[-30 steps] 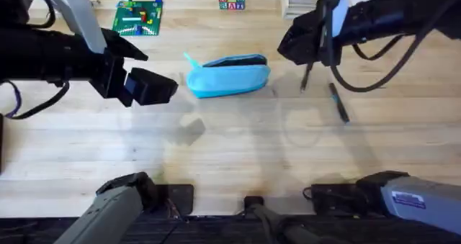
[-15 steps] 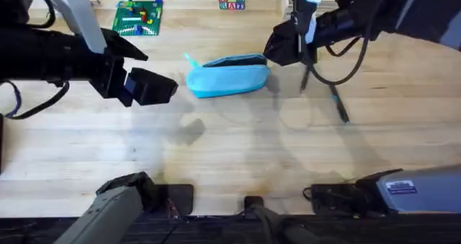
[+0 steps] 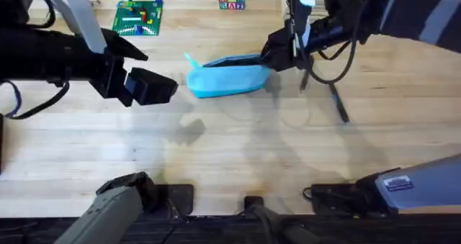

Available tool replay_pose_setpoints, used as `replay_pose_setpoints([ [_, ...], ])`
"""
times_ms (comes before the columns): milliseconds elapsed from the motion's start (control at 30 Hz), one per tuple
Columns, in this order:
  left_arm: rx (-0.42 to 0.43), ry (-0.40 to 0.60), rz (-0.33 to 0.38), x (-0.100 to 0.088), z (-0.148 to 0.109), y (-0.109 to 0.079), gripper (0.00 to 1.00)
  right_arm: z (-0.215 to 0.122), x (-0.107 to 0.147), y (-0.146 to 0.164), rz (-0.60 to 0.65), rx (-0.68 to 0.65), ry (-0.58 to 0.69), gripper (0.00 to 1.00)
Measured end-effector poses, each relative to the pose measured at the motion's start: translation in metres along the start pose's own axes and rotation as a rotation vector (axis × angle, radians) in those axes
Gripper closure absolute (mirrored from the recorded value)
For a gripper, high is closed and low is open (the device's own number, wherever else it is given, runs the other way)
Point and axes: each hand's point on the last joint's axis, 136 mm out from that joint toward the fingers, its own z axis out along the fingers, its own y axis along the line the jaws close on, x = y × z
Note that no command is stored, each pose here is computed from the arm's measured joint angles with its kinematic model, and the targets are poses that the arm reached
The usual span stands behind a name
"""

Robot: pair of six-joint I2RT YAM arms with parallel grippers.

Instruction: Unzip the bag, pick up the pens from the table one at a time and place them inside, then zip the bag closed.

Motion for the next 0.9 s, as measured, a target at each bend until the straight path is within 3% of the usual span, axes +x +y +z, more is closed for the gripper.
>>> replay_pose_setpoints([
  [467,0.0,0.0,0.0,0.0,0.0,0.0,0.004,0.025,0.018,0.002,0.04,-0.053,-0.008,0.972],
  [900,0.0,0.0,0.0,0.0,0.0,0.0,0.005,0.028,0.018,0.003,0.04,-0.063,-0.008,0.972],
])
